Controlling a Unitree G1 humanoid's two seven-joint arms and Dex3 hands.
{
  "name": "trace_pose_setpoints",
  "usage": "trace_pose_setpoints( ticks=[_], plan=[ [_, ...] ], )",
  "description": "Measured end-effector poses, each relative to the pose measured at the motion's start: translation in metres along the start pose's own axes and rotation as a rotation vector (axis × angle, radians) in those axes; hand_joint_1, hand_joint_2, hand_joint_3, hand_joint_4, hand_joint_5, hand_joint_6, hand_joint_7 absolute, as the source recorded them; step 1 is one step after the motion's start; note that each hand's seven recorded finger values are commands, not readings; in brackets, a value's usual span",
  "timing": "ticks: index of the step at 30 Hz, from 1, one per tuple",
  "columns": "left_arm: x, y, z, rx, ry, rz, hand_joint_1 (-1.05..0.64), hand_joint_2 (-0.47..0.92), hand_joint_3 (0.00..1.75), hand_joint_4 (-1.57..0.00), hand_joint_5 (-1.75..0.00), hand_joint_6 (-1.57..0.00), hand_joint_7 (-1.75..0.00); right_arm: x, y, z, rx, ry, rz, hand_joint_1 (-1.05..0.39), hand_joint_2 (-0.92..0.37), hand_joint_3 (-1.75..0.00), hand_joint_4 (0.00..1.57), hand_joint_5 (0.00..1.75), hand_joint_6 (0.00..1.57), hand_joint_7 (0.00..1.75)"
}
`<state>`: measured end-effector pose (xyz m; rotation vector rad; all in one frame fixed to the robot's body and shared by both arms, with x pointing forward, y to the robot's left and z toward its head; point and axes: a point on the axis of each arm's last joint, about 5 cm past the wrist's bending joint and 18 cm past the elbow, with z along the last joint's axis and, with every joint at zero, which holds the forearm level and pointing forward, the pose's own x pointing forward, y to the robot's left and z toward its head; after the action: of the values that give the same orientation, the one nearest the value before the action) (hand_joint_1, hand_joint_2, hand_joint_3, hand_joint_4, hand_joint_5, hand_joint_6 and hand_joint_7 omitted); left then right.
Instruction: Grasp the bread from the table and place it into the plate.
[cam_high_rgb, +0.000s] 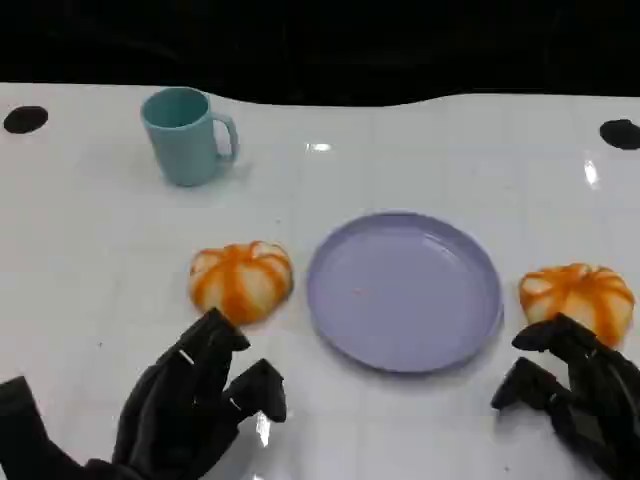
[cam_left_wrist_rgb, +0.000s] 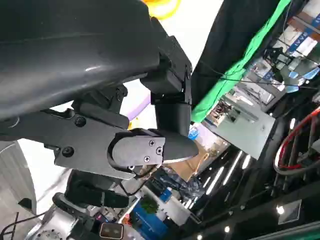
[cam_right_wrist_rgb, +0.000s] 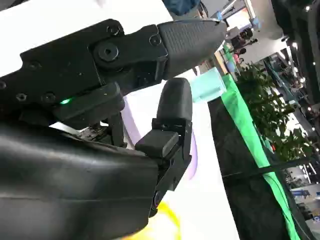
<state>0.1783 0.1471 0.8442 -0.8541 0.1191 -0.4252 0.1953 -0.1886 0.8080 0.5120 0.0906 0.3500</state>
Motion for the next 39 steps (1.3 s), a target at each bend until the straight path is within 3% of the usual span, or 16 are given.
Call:
trace_pose_setpoints(
  ticks=[17, 20, 23, 24, 25, 28, 30, 32, 39],
  plan=[
    [0.000, 0.000, 0.000, -0.002, 0.000, -0.001, -0.56, 0.92, 0.31, -0.81, -1.75, -0.64, -1.69, 0.000, 0.0000, 0.000, -0.002, -0.002, -0.002, -0.54, -0.92, -0.22, 0.68, 1.49, 0.62, 1.16],
    [0.000, 0.000, 0.000, -0.003, -0.002, 0.001, -0.57, 0.92, 0.30, -0.76, -1.75, -0.62, -1.53, 0.000, 0.0001, 0.000, -0.004, -0.002, -0.005, -0.54, -0.92, -0.24, 0.68, 1.49, 0.62, 1.17],
    [0.000, 0.000, 0.001, 0.004, -0.003, 0.000, -0.57, 0.92, 0.30, -0.75, -1.75, -0.62, -1.49, 0.000, 0.0004, 0.000, -0.013, -0.001, -0.008, -0.54, -0.92, -0.24, 0.68, 1.49, 0.62, 1.17],
    [0.001, 0.000, 0.001, 0.007, -0.003, 0.000, -0.57, 0.92, 0.29, -0.62, -1.55, -0.51, -1.22, 0.000, 0.0005, 0.000, -0.014, 0.000, -0.008, -0.53, -0.92, -0.24, 0.68, 1.49, 0.61, 1.17],
    [0.001, 0.000, 0.002, 0.042, -0.002, 0.007, -0.58, 0.92, 0.27, -0.54, -1.27, -0.51, -0.75, 0.000, 0.0005, 0.000, -0.014, 0.000, -0.008, -0.52, -0.92, -0.24, 0.68, 1.49, 0.62, 1.17],
    [0.004, -0.007, 0.012, 0.274, -0.035, 0.011, -0.60, 0.92, 0.23, -0.46, -0.97, -0.49, -0.26, 0.001, 0.0005, 0.001, -0.008, 0.002, -0.007, -0.51, -0.92, -0.24, 0.67, 1.50, 0.61, 1.18],
    [0.007, -0.011, 0.019, 0.394, -0.058, -0.007, -0.61, 0.92, 0.21, -0.44, -0.91, -0.48, -0.18, 0.001, 0.0002, 0.001, 0.007, 0.001, -0.007, -0.51, -0.92, -0.24, 0.67, 1.50, 0.61, 1.19],
    [0.008, -0.013, 0.022, 0.466, -0.067, -0.015, -0.61, 0.92, 0.18, -0.31, -0.80, -0.36, -0.09, 0.002, 0.0003, 0.001, 0.010, 0.004, -0.005, -0.54, -0.92, -0.23, 0.67, 1.51, 0.61, 1.20],
    [0.009, -0.023, 0.038, 0.808, -0.042, -0.017, -0.59, 0.92, 0.16, -0.15, -0.67, -0.31, -0.04, 0.002, 0.0005, 0.001, 0.001, 0.003, -0.004, -0.55, -0.92, -0.22, 0.66, 1.49, 0.60, 1.20]
  ],
)
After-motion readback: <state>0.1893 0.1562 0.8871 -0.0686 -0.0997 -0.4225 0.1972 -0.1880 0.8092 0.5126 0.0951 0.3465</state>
